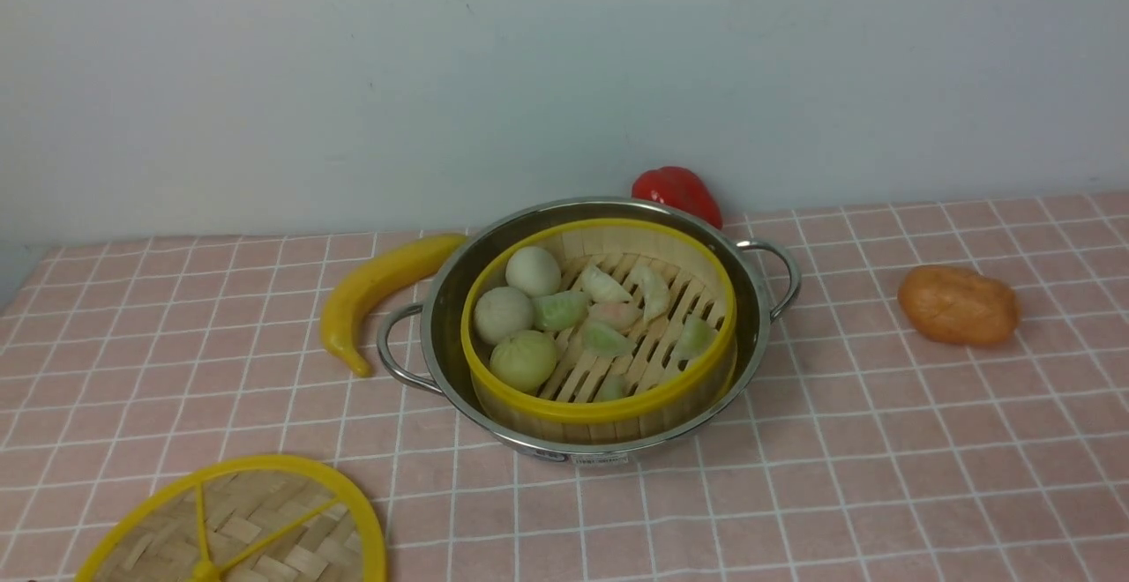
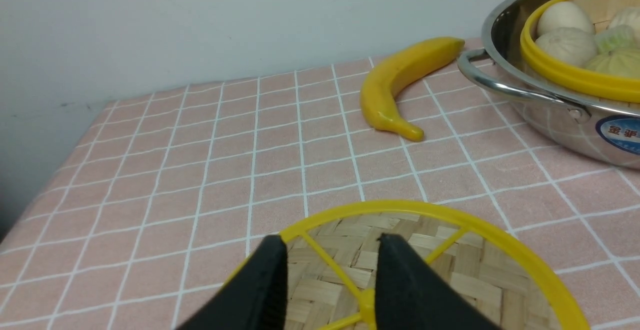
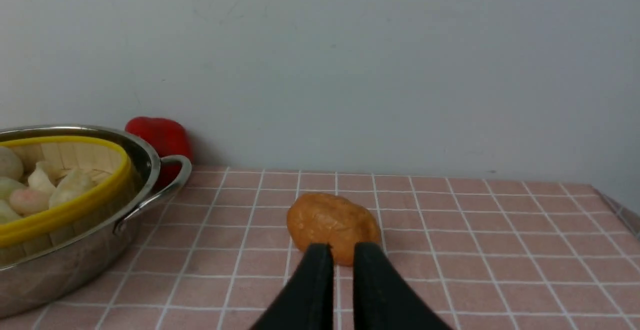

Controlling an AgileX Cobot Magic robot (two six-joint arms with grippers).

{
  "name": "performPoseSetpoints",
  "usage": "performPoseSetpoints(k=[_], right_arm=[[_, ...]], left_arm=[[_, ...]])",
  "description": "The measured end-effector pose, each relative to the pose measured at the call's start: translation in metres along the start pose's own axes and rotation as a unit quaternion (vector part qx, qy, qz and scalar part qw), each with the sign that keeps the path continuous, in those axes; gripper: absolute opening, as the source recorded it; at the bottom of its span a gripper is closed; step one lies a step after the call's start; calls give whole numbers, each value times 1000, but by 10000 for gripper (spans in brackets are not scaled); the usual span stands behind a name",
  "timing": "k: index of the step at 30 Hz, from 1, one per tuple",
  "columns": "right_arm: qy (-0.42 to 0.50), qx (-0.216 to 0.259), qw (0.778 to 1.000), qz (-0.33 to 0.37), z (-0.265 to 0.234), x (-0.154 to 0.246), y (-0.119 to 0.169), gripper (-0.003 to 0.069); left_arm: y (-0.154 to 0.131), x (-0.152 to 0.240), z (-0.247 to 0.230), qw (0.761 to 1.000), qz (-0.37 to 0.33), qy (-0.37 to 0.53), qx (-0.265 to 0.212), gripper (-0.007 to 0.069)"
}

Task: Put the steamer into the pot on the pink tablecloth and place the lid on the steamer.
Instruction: 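Grasp the bamboo steamer lid lying on the table by its centre knob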

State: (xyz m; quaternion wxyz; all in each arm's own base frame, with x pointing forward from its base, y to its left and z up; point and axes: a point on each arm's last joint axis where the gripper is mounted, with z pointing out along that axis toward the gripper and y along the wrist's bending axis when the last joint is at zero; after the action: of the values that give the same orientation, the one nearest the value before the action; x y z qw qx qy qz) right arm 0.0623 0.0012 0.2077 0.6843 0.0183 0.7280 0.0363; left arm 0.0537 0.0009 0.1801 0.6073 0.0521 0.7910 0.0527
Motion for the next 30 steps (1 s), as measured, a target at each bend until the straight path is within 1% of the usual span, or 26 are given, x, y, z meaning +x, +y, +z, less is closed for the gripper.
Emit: performPoseSetpoints(k=[3, 9, 16, 30], right_arm=[[-10, 0, 1000, 15, -3, 7, -1, 103], [43, 19, 998, 35, -5, 18, -4, 122], [48, 23, 996, 68, -5, 19, -4, 141], [48, 23, 996, 76, -5, 19, -4, 174]], left_arm=[[0, 0, 0, 1000, 0, 0, 0, 243], [0, 0, 0, 1000, 0, 0, 0, 243], [0, 0, 0, 1000, 0, 0, 0, 243], [0, 0, 0, 1000, 0, 0, 0, 243]])
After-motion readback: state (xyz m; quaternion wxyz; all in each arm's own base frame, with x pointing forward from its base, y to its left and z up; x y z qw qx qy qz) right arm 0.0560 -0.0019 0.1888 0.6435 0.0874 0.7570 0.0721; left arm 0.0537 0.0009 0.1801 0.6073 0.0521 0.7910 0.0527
